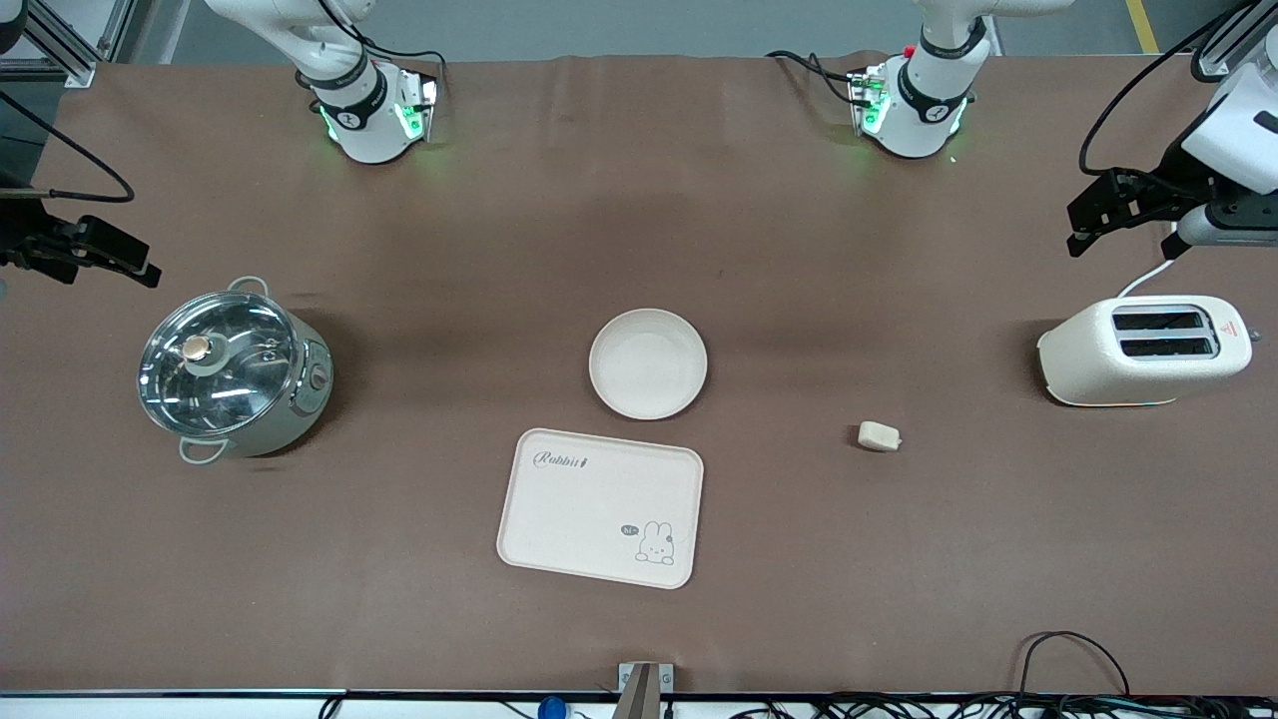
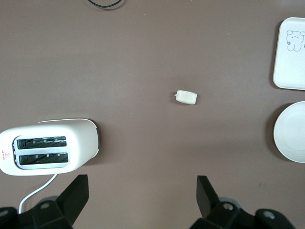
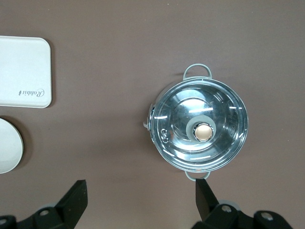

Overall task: Place bun in plate and plate on tray
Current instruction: 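Reach the left gripper down toward the small beige bun, then grasp the bun with the left gripper while the right gripper reaches the plate, then set the bun on the plate while the right gripper grips the rim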

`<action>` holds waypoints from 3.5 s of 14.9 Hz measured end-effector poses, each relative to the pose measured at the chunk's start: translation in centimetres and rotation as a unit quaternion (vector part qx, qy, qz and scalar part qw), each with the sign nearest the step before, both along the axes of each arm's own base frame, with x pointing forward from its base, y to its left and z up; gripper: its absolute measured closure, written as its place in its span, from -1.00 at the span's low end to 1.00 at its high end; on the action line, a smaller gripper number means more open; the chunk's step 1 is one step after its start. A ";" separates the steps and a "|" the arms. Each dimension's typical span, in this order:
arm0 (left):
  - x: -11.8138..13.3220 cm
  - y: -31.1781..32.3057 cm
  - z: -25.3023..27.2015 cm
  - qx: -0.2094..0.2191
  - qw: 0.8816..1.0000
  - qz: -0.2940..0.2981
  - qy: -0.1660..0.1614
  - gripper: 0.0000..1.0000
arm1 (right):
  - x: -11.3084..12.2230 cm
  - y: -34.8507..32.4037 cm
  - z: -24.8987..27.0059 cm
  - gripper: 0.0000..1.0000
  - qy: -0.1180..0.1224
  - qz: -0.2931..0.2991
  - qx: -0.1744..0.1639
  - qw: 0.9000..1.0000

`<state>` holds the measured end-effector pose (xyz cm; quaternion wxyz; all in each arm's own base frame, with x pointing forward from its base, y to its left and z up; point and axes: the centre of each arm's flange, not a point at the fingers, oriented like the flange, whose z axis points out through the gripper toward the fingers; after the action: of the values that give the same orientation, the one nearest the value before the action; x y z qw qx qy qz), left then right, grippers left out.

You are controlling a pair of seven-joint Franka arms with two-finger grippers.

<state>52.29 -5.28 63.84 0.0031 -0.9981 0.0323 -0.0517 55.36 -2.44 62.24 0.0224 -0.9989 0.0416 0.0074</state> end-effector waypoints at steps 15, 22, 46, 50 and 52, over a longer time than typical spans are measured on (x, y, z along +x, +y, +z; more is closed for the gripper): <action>10.0 -5.9 -30.2 -0.002 0.991 -0.037 0.128 -1.00 | 0.3 1.4 -0.8 -1.00 0.006 0.012 0.001 1.000; 10.6 -7.6 -40.5 -0.055 0.998 -0.015 0.037 -1.00 | 4.9 8.7 -11.6 -1.00 0.060 0.046 0.025 0.997; -3.0 -39.7 -38.3 -0.135 0.966 0.195 0.099 0.47 | -6.6 36.0 -42.1 -1.00 -0.022 -0.048 0.135 0.989; -2.5 -39.6 -41.3 -0.138 0.964 0.204 0.102 -0.30 | -6.5 37.3 -43.0 -0.85 -0.018 -0.050 0.134 0.990; -2.3 -39.7 -40.9 -0.140 0.964 0.203 0.099 -0.67 | -6.5 38.0 -43.3 -0.80 -0.017 -0.052 0.135 0.989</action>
<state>49.98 -45.01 22.91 -0.1296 -0.9744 -0.1779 0.0454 48.89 35.61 18.97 0.1586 -0.9831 0.0914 -0.0056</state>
